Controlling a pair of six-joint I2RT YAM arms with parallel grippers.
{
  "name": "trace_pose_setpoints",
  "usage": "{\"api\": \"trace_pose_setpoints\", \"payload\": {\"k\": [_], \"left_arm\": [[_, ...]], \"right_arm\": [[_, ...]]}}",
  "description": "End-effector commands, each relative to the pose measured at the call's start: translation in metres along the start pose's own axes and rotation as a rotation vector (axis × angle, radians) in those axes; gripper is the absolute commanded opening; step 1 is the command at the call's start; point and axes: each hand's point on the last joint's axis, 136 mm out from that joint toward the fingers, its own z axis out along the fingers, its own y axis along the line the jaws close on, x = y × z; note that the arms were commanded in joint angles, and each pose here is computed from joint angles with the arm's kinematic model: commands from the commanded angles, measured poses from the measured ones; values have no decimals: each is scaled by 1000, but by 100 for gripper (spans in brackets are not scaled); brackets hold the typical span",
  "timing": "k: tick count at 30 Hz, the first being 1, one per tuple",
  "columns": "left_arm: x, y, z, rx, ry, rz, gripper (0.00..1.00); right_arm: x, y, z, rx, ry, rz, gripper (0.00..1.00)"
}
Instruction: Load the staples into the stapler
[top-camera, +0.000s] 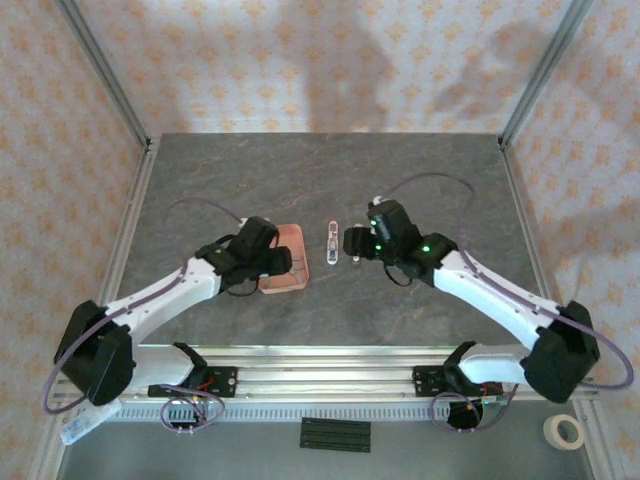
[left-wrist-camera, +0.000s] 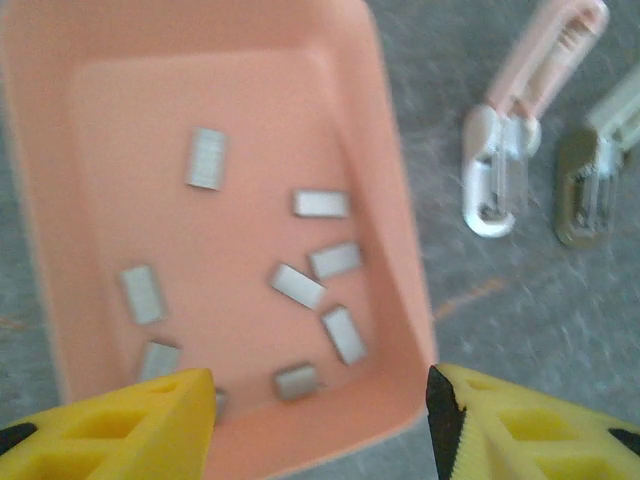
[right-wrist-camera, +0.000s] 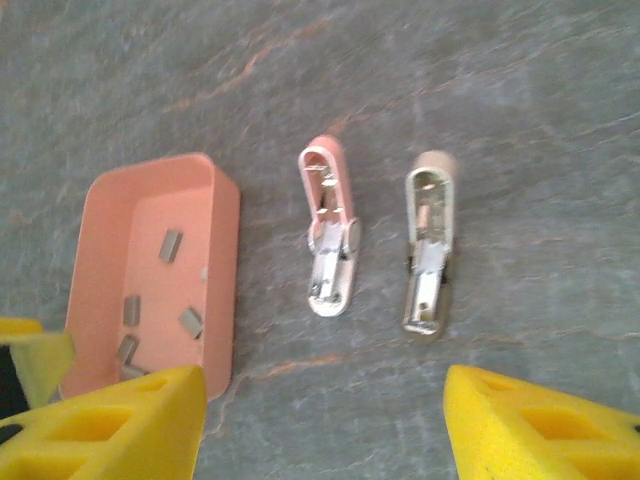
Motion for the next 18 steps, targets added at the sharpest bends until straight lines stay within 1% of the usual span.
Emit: {"api": "trace_pose_setpoints", "payload": {"k": [1,5,10,15,18], "left_arm": [[-23,17,-8,11,-147,-90,61],[-23,50,-10,-17,-215,-182,63],[-19,77,-7,-28,-275,-267,64],[-16,100,-6,-88,-330,-311,64],[-15,112,-7,-135,-355,-324,64]], "right_arm": [[6,17,9,30,80,-53,62],[7,44,29,55,162,-67,60],[13,70,57,79,250,-42,58],[20,102,86,107,337,-60,55],[20,115,106,141,358,-75,53]]}}
